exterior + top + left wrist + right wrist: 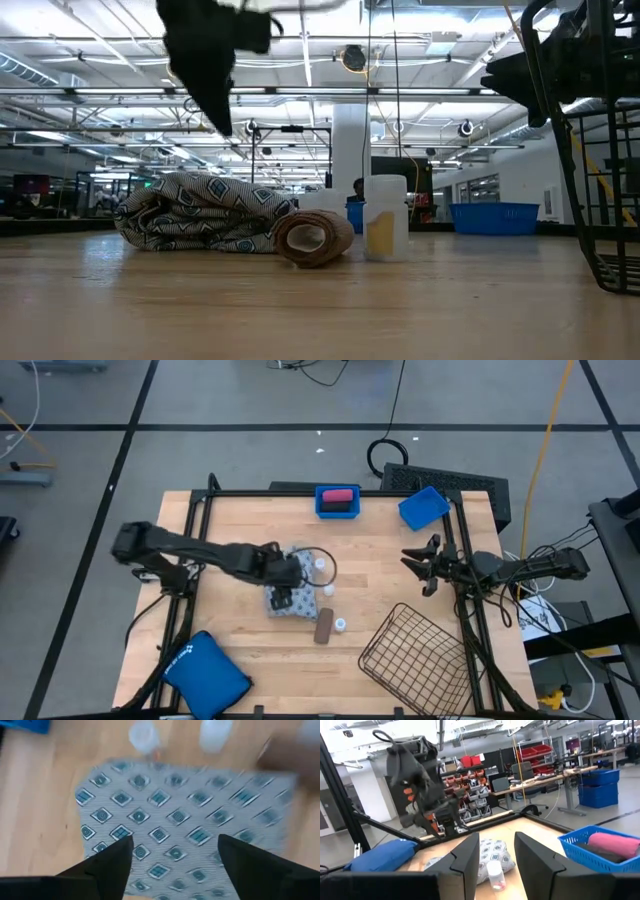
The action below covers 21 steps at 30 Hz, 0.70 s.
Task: Pick & Place Medicine items
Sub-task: Move the blue patterned patient gown to the center of the table
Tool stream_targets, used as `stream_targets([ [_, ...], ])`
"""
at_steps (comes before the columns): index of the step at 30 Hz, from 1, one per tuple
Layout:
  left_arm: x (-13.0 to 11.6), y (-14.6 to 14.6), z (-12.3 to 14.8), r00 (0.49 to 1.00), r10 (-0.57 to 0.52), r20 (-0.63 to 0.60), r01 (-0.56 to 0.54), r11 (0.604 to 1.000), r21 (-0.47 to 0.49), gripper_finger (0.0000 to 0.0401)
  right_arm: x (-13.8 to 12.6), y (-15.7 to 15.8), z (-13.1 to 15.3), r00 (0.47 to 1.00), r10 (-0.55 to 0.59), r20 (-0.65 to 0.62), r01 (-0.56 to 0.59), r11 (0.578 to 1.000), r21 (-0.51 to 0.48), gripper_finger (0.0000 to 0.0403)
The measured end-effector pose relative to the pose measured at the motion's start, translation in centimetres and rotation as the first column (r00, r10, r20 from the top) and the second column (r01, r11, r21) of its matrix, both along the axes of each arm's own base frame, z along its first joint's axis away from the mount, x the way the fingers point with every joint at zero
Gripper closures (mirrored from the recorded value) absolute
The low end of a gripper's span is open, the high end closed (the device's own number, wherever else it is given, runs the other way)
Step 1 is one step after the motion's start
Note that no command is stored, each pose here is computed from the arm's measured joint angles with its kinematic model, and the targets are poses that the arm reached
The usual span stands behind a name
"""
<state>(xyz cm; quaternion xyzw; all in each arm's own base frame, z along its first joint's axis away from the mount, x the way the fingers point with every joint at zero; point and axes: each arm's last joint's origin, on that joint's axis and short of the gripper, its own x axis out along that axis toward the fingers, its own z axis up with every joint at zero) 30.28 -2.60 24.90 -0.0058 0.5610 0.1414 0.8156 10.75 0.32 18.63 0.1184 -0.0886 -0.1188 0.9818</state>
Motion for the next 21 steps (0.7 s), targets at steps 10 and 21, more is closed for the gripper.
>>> stream_targets([
  [10,3.0,1.6,-6.6,0.952,-0.19,-0.24,0.192,0.981,-0.014,0.006,0.3,0.0,-0.5,0.999,0.0,-0.052,0.0,1.0,-0.007,0.0287],
  [21,4.5,4.1,-12.0,0.928,-0.185,-0.324,0.127,0.973,-0.193,0.0066,0.5,0.1,-0.7,0.997,-0.001,-0.081,0.0,1.0,-0.012,0.0287],
])
